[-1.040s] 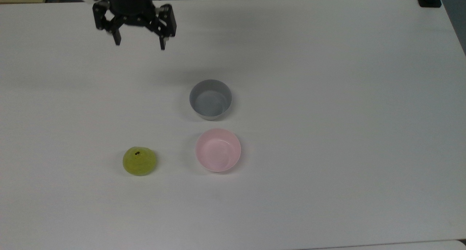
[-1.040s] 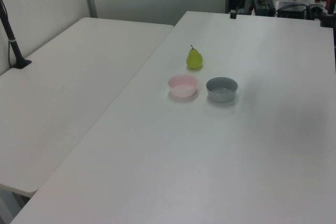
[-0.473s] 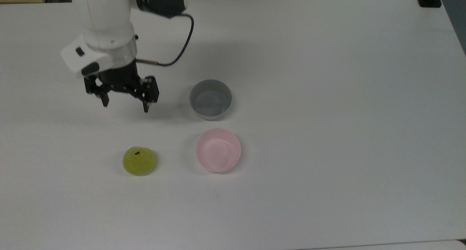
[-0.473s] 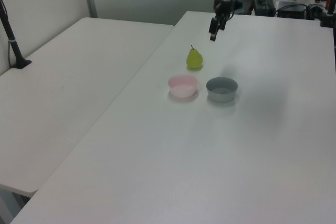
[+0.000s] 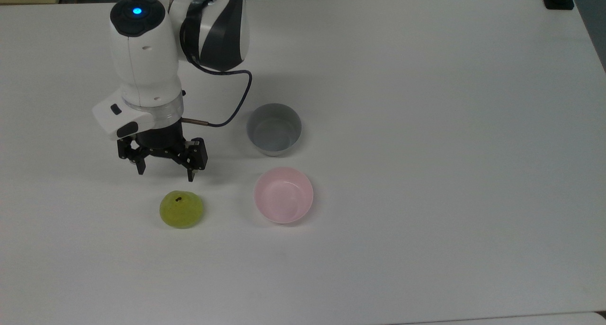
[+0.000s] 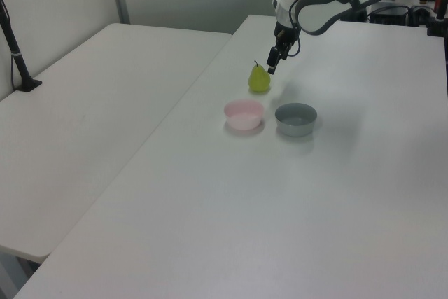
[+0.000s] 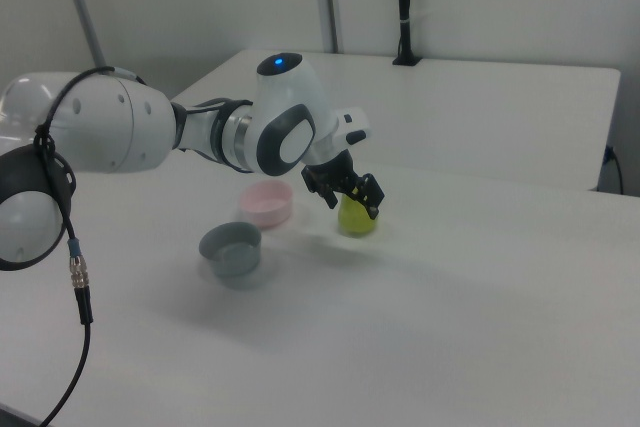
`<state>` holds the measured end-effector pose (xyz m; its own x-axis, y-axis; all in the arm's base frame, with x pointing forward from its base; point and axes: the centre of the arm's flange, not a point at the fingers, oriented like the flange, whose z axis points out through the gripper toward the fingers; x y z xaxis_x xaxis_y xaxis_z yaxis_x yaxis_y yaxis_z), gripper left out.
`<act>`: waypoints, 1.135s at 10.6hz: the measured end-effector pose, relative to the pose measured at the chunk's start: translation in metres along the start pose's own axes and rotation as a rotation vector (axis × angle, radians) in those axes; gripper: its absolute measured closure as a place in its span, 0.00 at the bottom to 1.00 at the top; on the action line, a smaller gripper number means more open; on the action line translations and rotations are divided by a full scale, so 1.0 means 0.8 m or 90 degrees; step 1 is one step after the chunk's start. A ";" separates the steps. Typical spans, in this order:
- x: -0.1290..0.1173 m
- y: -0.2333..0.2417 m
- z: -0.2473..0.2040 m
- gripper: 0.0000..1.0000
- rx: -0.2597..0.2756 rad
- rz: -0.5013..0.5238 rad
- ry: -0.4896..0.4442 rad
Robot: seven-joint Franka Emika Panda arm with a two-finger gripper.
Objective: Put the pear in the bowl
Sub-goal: 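Lower the open gripper around the pear and close it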
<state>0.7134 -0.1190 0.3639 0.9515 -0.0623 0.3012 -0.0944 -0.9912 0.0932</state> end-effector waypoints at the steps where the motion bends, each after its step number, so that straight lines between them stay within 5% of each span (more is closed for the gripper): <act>1: 0.002 -0.002 0.009 0.00 0.000 0.009 0.016; 9: 0.006 -0.026 0.061 0.00 0.009 0.036 0.103; 12: 0.010 -0.028 0.062 0.07 0.012 0.062 0.133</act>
<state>0.7373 -0.1034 0.3175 0.8565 -0.1334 0.4986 -0.1750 -0.9839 0.0372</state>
